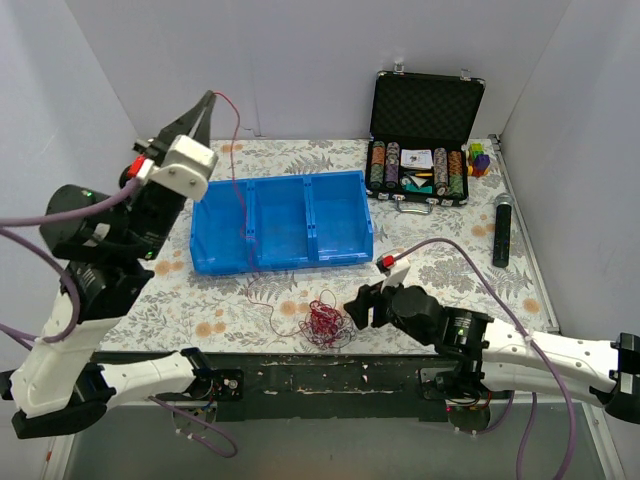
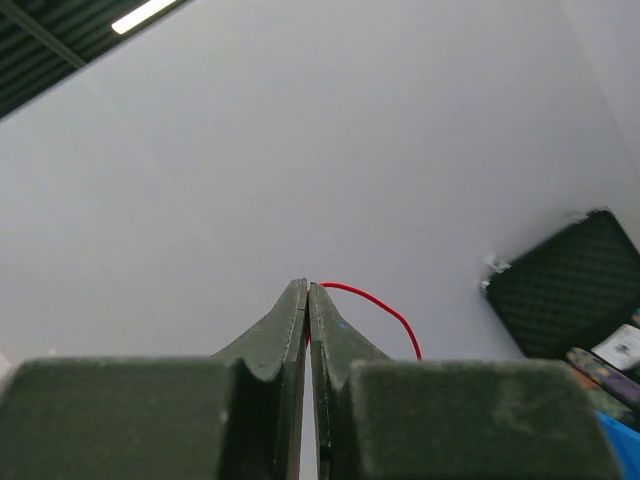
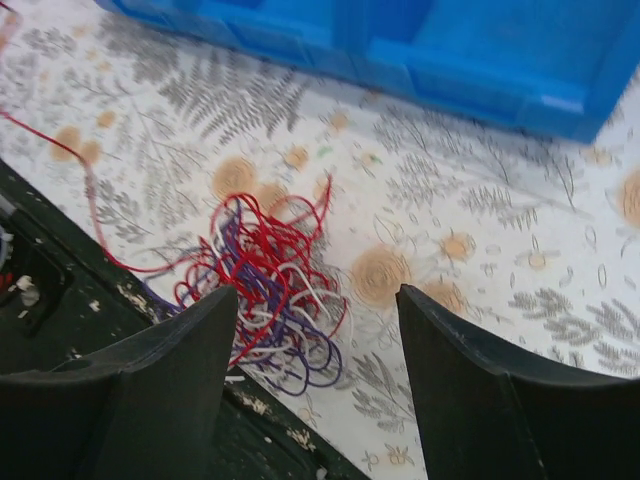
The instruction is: Untangle the cables
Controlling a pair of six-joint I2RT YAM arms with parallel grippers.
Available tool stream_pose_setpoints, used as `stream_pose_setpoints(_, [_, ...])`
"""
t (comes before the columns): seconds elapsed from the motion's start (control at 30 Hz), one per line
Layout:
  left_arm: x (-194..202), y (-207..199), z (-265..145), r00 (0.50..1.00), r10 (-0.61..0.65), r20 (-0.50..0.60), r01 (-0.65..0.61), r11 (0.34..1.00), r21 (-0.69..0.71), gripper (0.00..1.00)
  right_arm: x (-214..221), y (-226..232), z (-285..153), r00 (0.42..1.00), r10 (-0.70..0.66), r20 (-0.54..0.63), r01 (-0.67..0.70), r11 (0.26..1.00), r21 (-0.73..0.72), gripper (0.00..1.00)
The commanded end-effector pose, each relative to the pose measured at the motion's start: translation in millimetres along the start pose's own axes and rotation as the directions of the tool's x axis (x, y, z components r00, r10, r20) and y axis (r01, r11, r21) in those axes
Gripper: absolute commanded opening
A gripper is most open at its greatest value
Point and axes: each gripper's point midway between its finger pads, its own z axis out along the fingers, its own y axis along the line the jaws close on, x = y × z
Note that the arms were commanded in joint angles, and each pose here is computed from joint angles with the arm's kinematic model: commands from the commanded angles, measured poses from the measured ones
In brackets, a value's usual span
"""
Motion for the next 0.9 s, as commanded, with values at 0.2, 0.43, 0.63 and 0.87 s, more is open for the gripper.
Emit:
stream_pose_setpoints(0.2, [-5.0,-30.0,26.8,0.987,-0.156,-0.03,0.159,0.981,0.11,0.0,-129.6,113.3,7.4,0.943,-0.128,0.306,0.214,0.939,-0.268,0.82])
stream_pose_setpoints(0.43, [-11.5,-24.6,25.4,0.986,-0.163,-0.025,0.165,0.98,0.115,0.0,-143.4,127.7,48.7,0.934,-0.147,0.325,0.235,0.939,-0.25,0.82])
stream_pose_setpoints(0.63, [-21.9,-14.2,25.7,0.986,-0.169,-0.006,0.169,0.98,0.106,0.0,-140.9,123.1,77.8,0.942,-0.118,0.316,0.206,0.943,-0.262,0.78])
stream_pose_setpoints(0.87, [-21.9,-14.7,24.4,0.988,-0.156,-0.005,0.155,0.981,0.114,0.0,-136.3,163.7,85.1,0.956,-0.051,0.29,0.183,0.875,-0.449,0.73])
